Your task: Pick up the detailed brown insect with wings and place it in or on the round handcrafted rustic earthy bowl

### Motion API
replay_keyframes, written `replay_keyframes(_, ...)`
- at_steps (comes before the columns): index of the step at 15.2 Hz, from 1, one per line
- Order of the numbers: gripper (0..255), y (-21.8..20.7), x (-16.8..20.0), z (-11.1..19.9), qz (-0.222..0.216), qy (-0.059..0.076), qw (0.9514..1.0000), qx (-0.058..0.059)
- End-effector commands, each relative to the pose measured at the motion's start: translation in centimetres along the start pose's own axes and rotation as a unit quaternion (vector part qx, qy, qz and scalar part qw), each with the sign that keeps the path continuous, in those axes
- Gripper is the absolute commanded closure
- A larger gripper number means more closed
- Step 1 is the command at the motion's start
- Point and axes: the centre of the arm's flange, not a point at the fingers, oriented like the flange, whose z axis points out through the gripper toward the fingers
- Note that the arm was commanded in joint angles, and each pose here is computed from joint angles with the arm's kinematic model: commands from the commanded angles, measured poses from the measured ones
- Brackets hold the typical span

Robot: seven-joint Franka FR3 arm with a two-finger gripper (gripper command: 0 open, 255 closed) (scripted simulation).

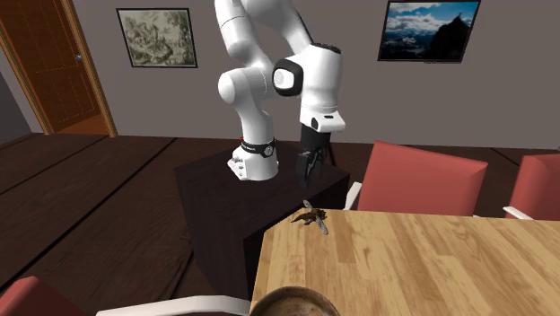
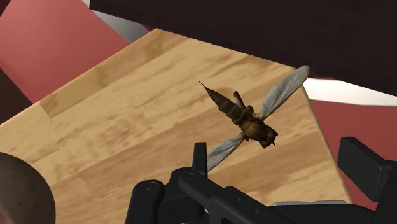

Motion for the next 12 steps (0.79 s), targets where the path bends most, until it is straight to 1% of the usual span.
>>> replay_keyframes(1, 0, 0.1, 0.0, 0.3, -0.002, 0.003, 1.0, -0.001)
replay_keyframes(2, 0, 0.3, 0.6, 5.7, -0.035, 0.019, 0.9992, -0.003)
replay_keyframes(3, 0, 0.4, 0.7, 7.0, -0.043, 0.024, 0.9988, -0.004)
replay_keyframes(4, 0, 0.4, 0.8, 7.1, -0.044, 0.024, 0.9987, -0.004)
replay_keyframes(11, 0, 0.4, 1.0, 11.1, -0.044, 0.024, 0.9987, -0.004)
replay_keyframes(12, 0, 0.4, 1.0, 11.1, -0.044, 0.024, 0.9987, -0.004)
